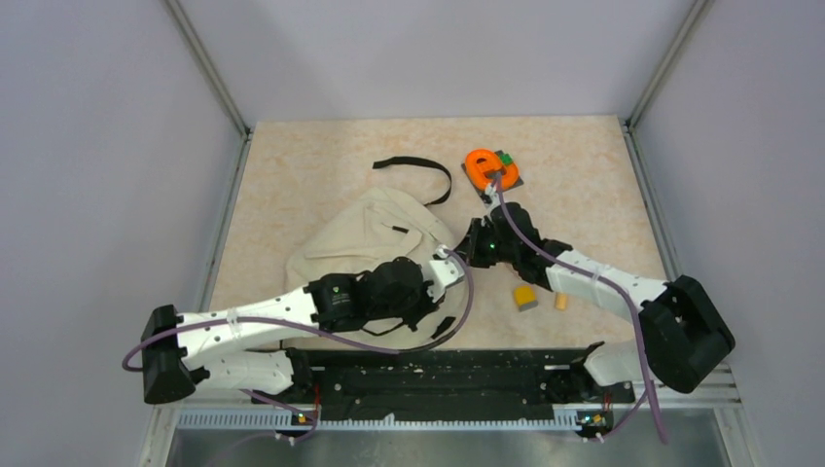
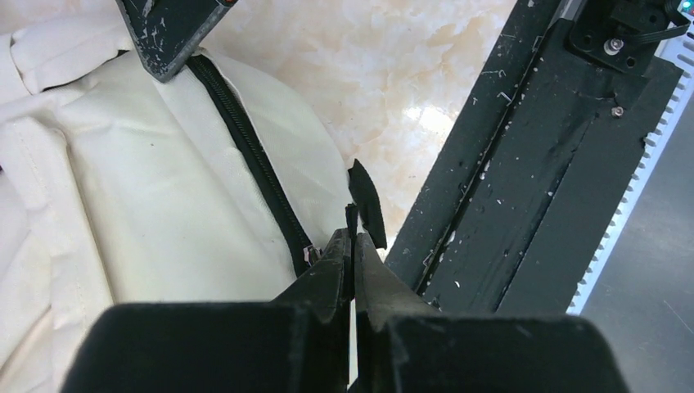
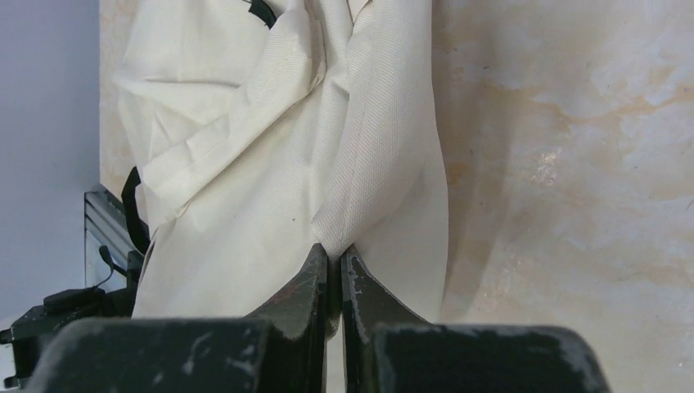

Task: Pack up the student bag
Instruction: Zip the student bag at the center of the board.

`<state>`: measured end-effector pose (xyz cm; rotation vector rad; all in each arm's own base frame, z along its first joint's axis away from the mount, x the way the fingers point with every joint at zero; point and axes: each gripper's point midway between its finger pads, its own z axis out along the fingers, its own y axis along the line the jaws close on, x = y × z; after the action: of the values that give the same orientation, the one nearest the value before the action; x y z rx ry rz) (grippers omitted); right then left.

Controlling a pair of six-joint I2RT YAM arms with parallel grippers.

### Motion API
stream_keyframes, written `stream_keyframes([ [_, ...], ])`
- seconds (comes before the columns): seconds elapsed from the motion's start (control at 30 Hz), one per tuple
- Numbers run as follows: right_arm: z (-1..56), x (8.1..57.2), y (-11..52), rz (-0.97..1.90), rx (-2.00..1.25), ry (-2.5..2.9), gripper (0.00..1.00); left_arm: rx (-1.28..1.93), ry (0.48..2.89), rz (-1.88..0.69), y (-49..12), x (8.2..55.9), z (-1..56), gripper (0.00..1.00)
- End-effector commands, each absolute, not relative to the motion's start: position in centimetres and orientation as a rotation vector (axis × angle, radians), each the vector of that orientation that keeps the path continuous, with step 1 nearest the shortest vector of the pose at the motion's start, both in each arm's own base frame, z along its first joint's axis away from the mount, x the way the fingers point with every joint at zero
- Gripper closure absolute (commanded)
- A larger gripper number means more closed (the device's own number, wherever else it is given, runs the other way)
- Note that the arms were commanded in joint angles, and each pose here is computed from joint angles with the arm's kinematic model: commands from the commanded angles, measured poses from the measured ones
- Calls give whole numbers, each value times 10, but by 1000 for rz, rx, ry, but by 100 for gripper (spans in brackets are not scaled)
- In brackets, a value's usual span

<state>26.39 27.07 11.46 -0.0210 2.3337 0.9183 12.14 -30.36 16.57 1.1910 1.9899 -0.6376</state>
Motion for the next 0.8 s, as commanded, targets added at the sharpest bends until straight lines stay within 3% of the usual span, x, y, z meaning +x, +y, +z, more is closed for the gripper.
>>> stream_keyframes([
  [0.0, 123, 315, 239, 715, 19, 2241, 100, 1214, 1995, -743, -303, 101, 184, 100],
  [0.53, 135, 387, 222, 608, -51, 2136, 100, 1138, 2102, -745, -283, 93, 167, 100],
  [0.77, 134, 421, 219, 562, -62, 2132, 100, 982, 2180, -615, -260, 107, 151, 100],
])
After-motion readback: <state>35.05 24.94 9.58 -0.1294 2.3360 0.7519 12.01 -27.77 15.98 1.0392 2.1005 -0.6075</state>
